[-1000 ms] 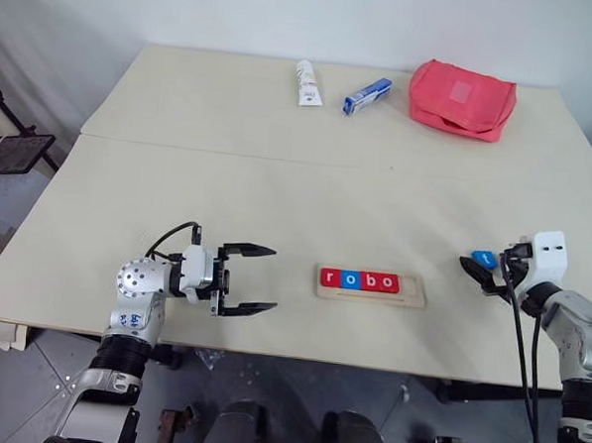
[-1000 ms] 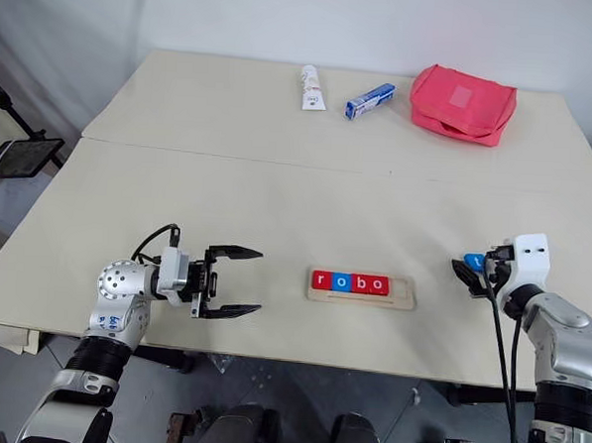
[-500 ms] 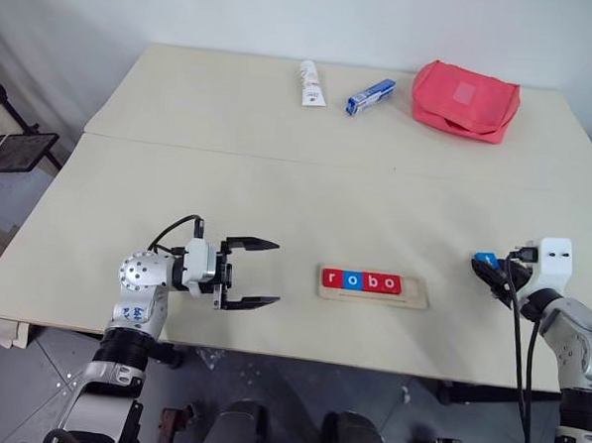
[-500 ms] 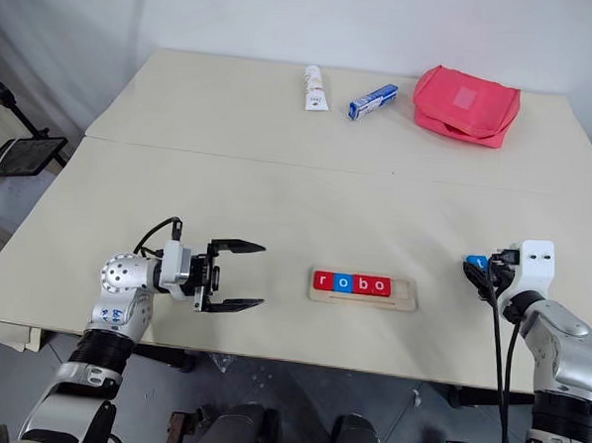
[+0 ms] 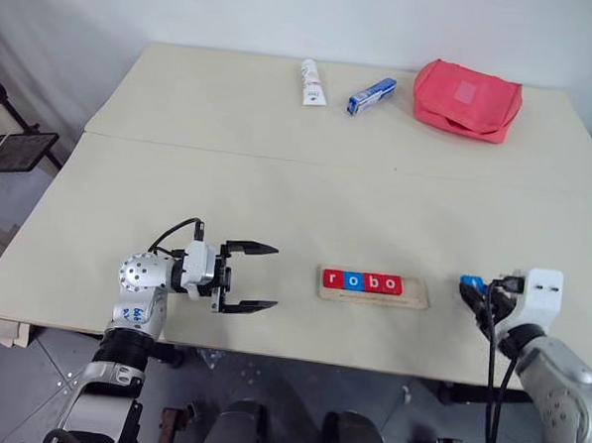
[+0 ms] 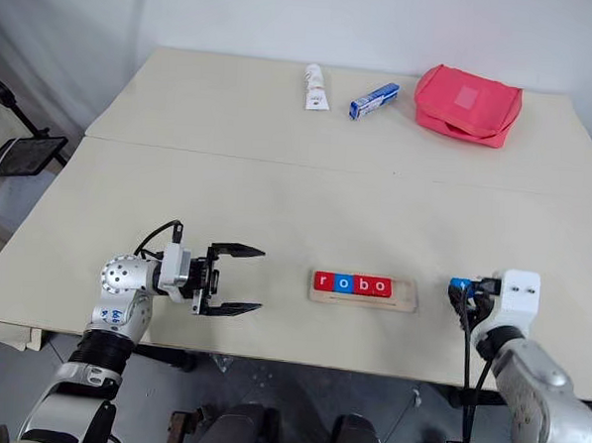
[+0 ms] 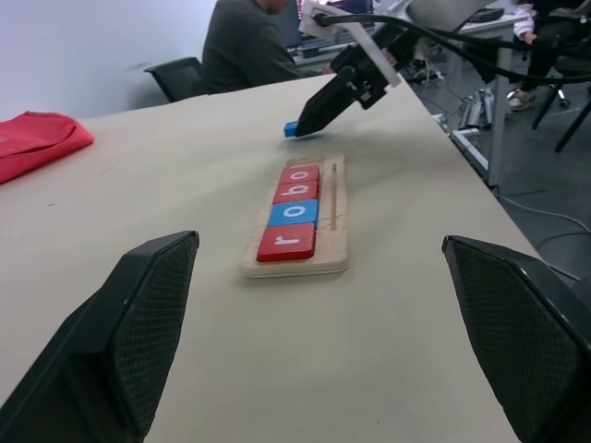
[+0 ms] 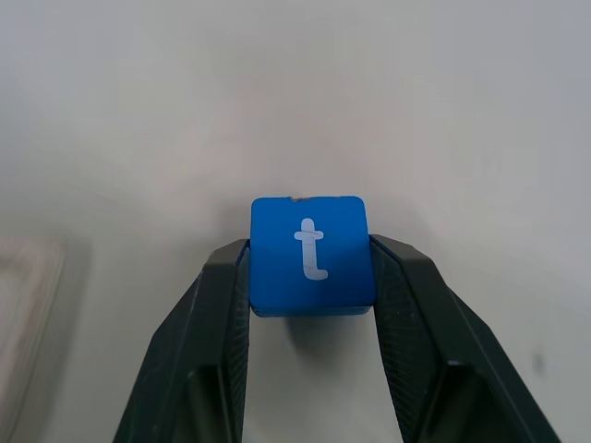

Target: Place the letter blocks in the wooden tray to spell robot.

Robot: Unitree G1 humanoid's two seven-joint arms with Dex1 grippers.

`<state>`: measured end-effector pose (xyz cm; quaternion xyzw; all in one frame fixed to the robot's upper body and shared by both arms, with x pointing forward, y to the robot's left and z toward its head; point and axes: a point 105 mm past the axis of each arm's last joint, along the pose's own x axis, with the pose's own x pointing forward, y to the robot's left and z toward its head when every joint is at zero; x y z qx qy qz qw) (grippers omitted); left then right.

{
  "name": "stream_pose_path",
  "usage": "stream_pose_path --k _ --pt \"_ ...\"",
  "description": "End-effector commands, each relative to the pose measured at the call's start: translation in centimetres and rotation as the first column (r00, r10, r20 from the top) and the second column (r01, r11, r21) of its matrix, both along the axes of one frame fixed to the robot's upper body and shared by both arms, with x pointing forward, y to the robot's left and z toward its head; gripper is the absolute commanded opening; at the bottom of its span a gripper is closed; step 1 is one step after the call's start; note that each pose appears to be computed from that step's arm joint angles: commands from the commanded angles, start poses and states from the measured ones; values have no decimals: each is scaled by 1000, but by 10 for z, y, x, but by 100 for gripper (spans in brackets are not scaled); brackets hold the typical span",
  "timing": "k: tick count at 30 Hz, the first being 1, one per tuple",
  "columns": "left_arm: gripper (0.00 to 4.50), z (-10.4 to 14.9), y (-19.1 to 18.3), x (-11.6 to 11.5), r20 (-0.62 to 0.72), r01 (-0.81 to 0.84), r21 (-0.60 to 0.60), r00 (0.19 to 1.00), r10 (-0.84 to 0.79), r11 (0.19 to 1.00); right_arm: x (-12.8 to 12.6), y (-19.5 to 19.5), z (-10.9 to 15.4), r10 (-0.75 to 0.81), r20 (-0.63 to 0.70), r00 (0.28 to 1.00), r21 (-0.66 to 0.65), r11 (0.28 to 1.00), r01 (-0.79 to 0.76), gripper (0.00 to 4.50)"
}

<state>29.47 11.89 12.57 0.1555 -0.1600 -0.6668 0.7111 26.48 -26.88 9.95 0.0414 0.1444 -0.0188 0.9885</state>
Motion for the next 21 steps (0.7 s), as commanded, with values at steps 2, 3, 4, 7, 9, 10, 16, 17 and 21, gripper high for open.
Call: stream_pose_path --k 2,3,4,7,9,10,16,17,21 --pt "450 4 1 -3 15 26 -5 1000 -26 1000 -12 11 5 -20 23 1000 12 1000 19 147" --pt "450 4 1 -3 14 30 -3 999 -30 1000 -13 12 4 -23 21 1000 16 1000 23 147" --pt "450 4 1 -3 15 33 -3 999 -33 999 -14 13 3 -19 21 1000 19 1000 19 147" --pt "450 7 -1 -2 18 40 -6 999 -40 999 -14 18 1 -11 22 1000 25 1000 10 147" --pt "450 8 -1 -1 21 42 -6 999 -42 999 -12 18 3 -5 37 999 19 1000 4 221" --pt "450 8 -1 -2 22 41 -5 999 -41 999 -13 19 6 10 46 999 14 1000 -11 253" --pt "450 7 0 -3 25 35 -5 999 -35 999 -22 23 13 139 24 990 -53 989 -137 448" --pt "450 7 0 -3 25 34 -5 999 -34 999 -24 23 13 166 10 986 -72 984 -165 448" --pt "450 7 0 -3 27 25 -8 999 -25 1000 -37 27 19 436 -142 889 -220 862 -457 448"
